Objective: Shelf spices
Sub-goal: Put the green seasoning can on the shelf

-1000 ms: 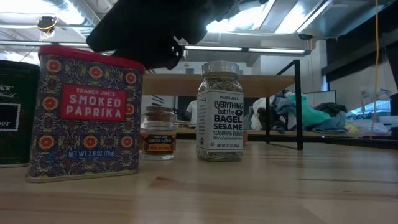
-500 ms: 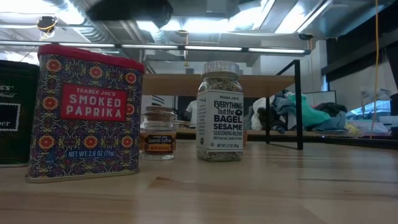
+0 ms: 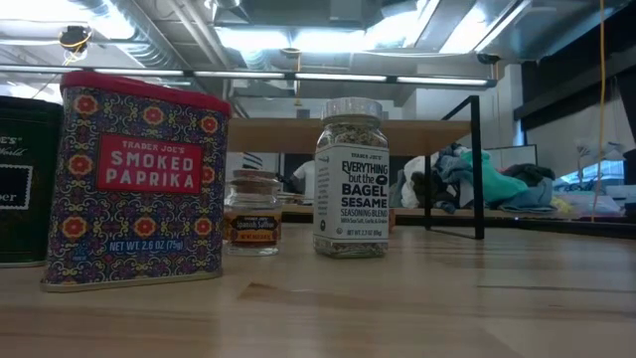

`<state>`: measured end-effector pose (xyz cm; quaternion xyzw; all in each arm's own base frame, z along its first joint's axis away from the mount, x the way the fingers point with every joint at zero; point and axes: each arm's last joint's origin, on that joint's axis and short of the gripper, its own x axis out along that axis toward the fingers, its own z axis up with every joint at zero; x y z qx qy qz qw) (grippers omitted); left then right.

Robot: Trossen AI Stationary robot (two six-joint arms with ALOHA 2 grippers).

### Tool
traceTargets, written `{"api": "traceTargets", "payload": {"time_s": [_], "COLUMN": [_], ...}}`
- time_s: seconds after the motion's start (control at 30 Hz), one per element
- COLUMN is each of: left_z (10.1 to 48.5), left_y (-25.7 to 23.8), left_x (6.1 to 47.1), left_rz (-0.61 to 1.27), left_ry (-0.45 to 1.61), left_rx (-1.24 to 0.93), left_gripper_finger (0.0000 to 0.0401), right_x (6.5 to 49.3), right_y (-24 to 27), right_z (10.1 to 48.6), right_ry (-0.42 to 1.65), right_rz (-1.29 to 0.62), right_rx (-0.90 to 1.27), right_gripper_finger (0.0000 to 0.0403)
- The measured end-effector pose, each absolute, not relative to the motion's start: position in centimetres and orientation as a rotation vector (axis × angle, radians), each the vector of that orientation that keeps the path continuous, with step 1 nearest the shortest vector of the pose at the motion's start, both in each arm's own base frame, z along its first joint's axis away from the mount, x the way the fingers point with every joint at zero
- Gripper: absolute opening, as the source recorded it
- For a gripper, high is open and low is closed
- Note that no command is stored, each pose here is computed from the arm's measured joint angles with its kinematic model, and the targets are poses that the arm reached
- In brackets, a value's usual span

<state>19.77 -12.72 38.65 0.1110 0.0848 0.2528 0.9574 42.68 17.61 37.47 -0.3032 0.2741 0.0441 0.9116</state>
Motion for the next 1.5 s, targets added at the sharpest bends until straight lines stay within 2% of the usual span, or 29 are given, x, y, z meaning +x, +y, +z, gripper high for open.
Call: {"api": "traceTargets", "payload": {"time_s": [0.1, 0.37, 0.57, 0.73, 0.93, 1.27, 1.5], "left_z": [38.5, 37.5, 36.0, 35.8, 35.7, 36.6, 38.9], "left_y": [-12.5, -11.4, -10.9, -11.2, -12.6, -14.4, -16.0], "left_x": [19.9, 20.1, 21.2, 23.0, 25.3, 27.3, 27.6], "left_rz": [0.523, 0.566, 0.533, 0.396, 0.267, 0.219, 0.195], "left_ry": [0.183, 0.230, 0.232, 0.148, 0.049, -0.048, -0.109], "left_rx": [0.229, 0.191, 0.133, 0.090, 0.119, 0.146, 0.202], "left_gripper_finger": [0.0282, 0.0282, 0.0282, 0.0282, 0.0282, 0.0282, 0.0282], "right_x": [40.1, 31.2, 25.2, 21.8, 18.1, 11.9, 8.6], "right_y": [17.5, 15.8, 14.5, 12.7, 10.0, 5.4, 3.0], "right_z": [41.3, 50.0, 53.5, 54.7, 55.0, 54.6, 52.4], "right_ry": [0.515, 0.358, 0.300, 0.308, 0.347, 0.367, 0.364], "right_rz": [0.014, -0.204, -0.379, -0.492, -0.521, -0.583, -0.606], "right_rx": [-0.679, -0.659, -0.626, -0.614, -0.574, -0.443, -0.408], "right_gripper_finger": [0.0260, 0.0260, 0.0260, 0.0260, 0.0260, 0.0259, 0.0259]}}
